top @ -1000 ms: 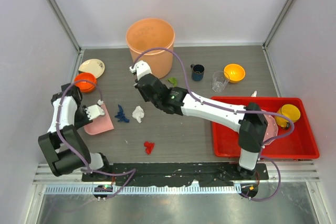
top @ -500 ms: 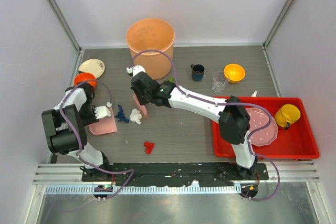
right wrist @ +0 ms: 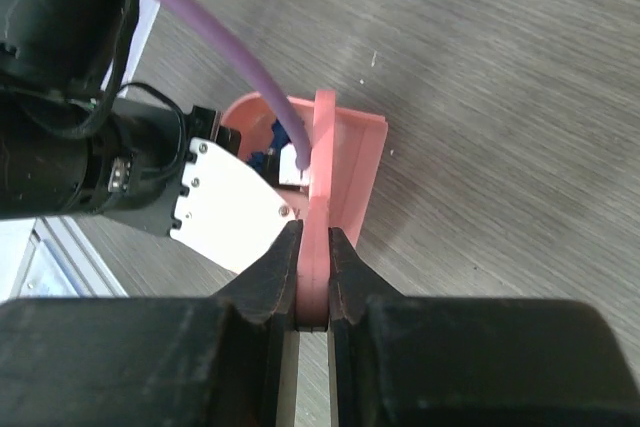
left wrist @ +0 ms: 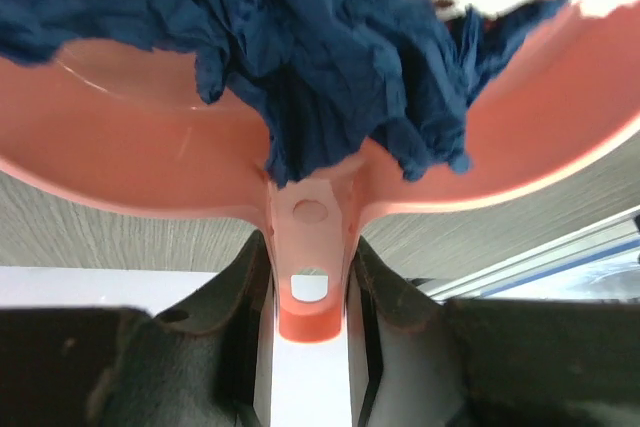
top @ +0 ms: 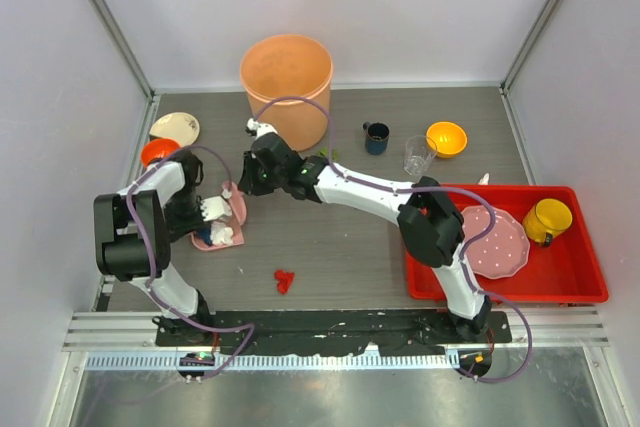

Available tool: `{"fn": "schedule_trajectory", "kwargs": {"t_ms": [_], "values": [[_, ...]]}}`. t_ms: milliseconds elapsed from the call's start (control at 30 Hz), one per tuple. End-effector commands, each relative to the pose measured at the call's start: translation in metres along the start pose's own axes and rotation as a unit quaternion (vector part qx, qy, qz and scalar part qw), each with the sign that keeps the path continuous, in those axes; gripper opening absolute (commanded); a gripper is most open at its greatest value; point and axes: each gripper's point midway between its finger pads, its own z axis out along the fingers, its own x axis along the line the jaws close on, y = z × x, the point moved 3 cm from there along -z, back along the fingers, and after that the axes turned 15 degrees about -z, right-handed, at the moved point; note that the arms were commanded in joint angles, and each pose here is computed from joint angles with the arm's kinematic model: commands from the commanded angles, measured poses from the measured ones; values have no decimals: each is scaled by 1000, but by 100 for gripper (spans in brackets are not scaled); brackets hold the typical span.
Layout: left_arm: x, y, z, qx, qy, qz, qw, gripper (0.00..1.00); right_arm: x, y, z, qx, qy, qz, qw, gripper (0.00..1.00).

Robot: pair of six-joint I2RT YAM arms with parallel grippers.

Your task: Sweep away the paper scraps from the table

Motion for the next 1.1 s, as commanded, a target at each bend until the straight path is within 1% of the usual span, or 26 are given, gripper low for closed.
{"fn": "schedule_trajectory", "kwargs": {"t_ms": [0,67,100,167,233,267,300,333,367,400,533,600,633,767,833,933,1000,1067], "values": [[-16,18,-9,-63,-38,-13,997,0,35,62,-21,-104,78,44,991,1],[-20,23,-12,-83,-52,-22,995,0,32,73,-32,-119,71,38,990,1],[-25,32,-15,-114,-68,-30,991,0,24,74,-35,-120,62,37,990,1],[-25,39,-23,-145,-77,-48,985,0,14,78,-46,-127,36,20,991,1],[-26,49,-32,-188,-88,-59,976,0,5,91,-68,-147,1,1,989,1],[-27,52,-35,-201,-92,-63,973,0,-4,93,-75,-150,-29,-23,988,1],[-29,54,-38,-210,-98,-68,971,0,-5,103,-92,-164,-39,-32,985,1],[-31,58,-44,-230,-104,-71,965,0,-6,107,-100,-170,-51,-44,983,1],[-32,61,-47,-239,-107,-73,962,0,-14,111,-109,-177,-81,-64,979,1],[-33,62,-51,-247,-110,-81,959,0,-15,115,-119,-185,-92,-75,976,1],[-35,71,-73,-290,-117,-99,945,0,-25,146,-169,-242,-152,-98,953,1],[-32,73,-81,-298,-116,-122,940,0,-31,158,-185,-265,-180,-112,940,1],[-28,74,-92,-301,-116,-147,935,0,-32,162,-193,-275,-188,-115,936,1],[-24,72,-121,-314,-113,-185,924,0,-40,178,-235,-311,-229,-127,914,1],[-19,69,-138,-328,-92,-200,919,0,-47,173,-242,-309,-246,-136,908,1],[-11,64,-158,-332,-70,-230,912,0,-59,168,-259,-311,-266,-136,902,1],[-4,64,-166,-327,-65,-266,904,0,-66,163,-268,-309,-274,-134,901,1],[9,61,-183,-334,-40,-291,895,0,-73,159,-273,-308,-283,-130,899,1]]}}
